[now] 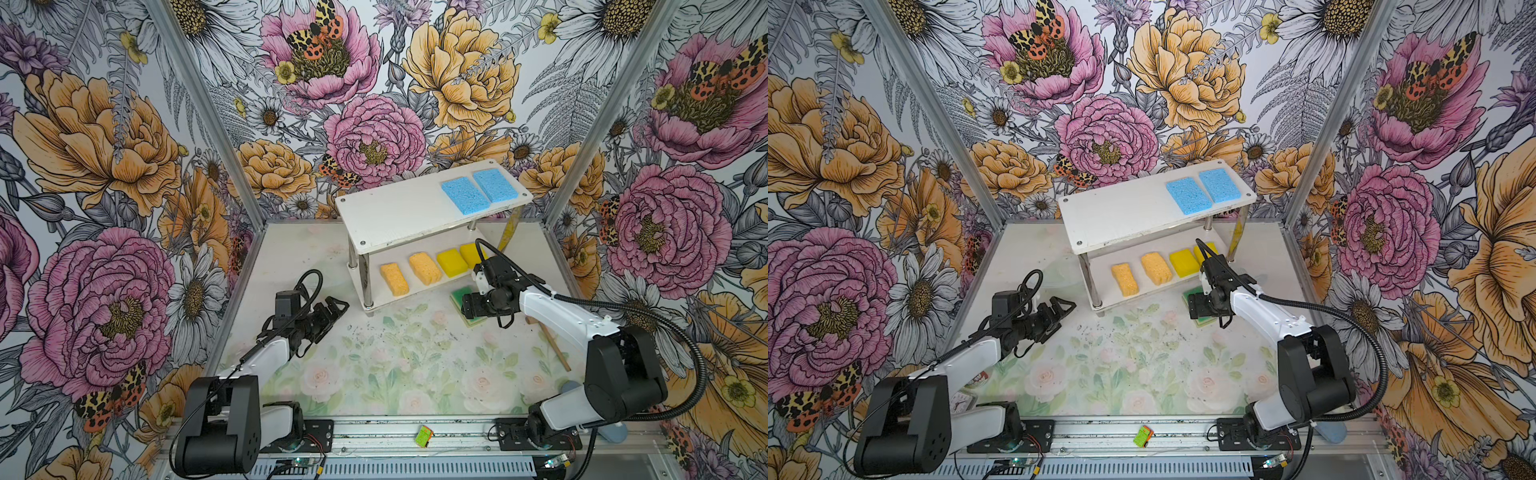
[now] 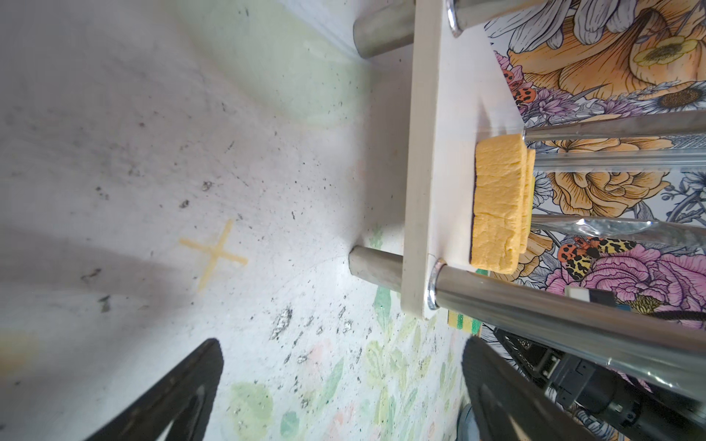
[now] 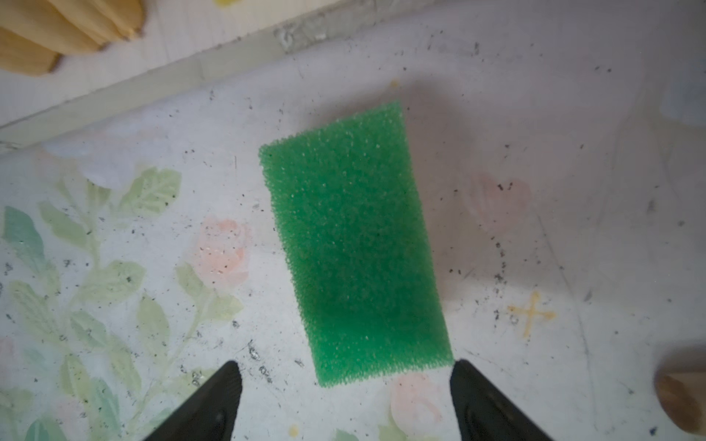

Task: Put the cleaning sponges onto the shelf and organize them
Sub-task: 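Lower the right gripper onto the green sponge's near end and close it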

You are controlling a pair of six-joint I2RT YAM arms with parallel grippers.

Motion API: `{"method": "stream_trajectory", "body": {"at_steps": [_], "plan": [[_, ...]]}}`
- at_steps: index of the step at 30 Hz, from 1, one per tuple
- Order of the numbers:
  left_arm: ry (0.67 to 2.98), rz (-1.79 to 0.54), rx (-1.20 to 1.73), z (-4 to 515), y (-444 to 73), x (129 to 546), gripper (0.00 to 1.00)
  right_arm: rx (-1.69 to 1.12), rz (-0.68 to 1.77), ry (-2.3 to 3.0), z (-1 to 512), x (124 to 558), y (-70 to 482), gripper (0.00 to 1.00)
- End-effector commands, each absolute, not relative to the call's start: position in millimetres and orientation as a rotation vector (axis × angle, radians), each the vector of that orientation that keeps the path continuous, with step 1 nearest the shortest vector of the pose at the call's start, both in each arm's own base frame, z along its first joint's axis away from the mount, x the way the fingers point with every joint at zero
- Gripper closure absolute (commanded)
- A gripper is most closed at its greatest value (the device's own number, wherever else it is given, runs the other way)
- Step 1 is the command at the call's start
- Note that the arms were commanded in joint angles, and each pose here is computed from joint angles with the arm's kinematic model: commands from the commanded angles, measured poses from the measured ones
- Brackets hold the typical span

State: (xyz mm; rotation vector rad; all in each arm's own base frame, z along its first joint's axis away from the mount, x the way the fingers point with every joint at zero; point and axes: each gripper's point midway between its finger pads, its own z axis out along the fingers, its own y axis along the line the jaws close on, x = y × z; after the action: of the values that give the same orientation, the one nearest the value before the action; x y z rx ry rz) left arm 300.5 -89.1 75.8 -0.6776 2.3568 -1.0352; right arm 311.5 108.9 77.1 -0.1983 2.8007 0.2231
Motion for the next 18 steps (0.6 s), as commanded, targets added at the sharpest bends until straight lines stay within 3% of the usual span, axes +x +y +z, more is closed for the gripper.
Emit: {"method": "stream_trajectory", "body": {"at_steps": [1, 18], "plan": [[2.362, -1.028, -0.662, 72, -87, 297, 0.01, -0.212, 0.142, 2.724, 86, 335, 104, 0.12], [2.357, -1.022, -0.668, 76, -85, 298, 0.01, -0.372, 0.114, 2.739, 67, 339, 106, 0.13]]}}
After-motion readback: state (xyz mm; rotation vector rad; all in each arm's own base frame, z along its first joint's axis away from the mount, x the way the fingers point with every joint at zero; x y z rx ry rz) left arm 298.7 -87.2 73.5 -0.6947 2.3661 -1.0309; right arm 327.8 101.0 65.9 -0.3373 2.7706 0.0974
